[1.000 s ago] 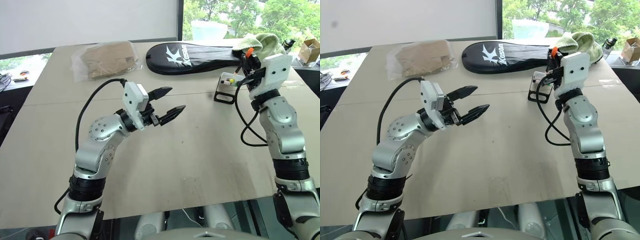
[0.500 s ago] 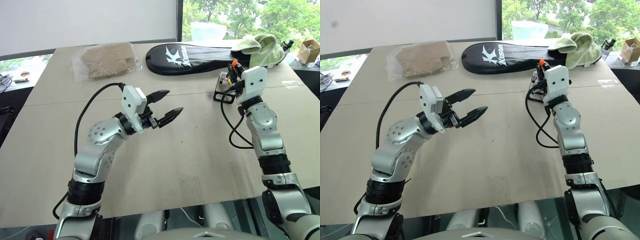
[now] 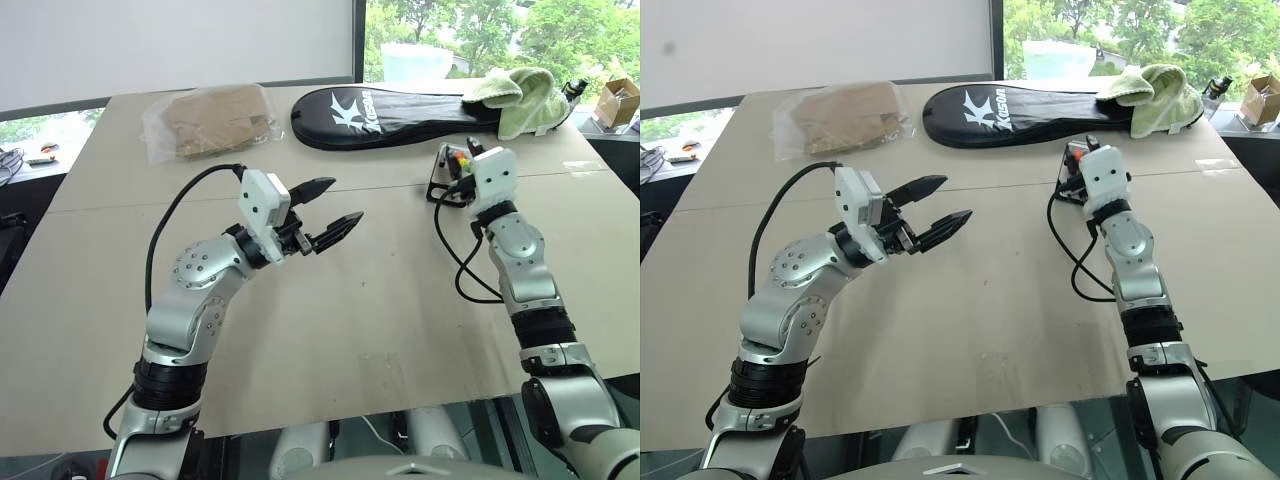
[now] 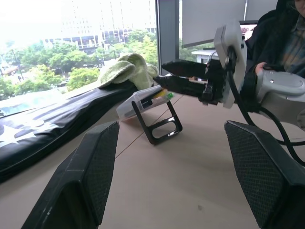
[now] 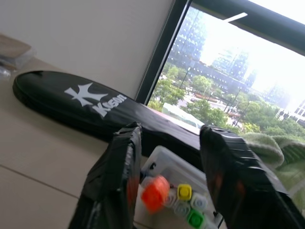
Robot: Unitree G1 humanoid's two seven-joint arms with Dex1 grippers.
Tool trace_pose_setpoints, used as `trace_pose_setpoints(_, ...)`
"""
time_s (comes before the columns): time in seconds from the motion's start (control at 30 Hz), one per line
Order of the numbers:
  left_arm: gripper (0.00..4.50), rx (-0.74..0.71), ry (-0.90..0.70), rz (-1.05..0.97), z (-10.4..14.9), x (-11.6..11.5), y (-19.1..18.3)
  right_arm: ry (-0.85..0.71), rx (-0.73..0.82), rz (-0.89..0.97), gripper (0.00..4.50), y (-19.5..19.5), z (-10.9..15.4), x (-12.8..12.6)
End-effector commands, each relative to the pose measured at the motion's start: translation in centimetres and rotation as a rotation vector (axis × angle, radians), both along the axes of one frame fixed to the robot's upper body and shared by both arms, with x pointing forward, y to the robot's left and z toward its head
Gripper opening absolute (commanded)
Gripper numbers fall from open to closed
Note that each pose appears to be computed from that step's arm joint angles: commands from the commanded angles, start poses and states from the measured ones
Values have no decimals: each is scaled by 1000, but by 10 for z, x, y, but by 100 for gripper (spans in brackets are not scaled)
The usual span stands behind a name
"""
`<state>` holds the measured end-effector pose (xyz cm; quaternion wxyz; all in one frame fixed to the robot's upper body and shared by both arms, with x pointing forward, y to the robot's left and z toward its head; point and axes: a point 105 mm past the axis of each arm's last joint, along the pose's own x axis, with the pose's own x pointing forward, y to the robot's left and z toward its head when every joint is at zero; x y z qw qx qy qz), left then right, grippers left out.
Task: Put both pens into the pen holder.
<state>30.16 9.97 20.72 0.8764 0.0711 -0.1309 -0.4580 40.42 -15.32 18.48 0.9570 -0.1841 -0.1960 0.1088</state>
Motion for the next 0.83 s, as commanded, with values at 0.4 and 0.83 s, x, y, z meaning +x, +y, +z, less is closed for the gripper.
trace_pose_setpoints(0.4,391,-1,110,109,-13,-8,25,116,-63,297,449,11,13,-81)
trace_pose_setpoints(0.83,448,78,321,361,-54,-52,86,605,-132,303,450,-63,-27,-167)
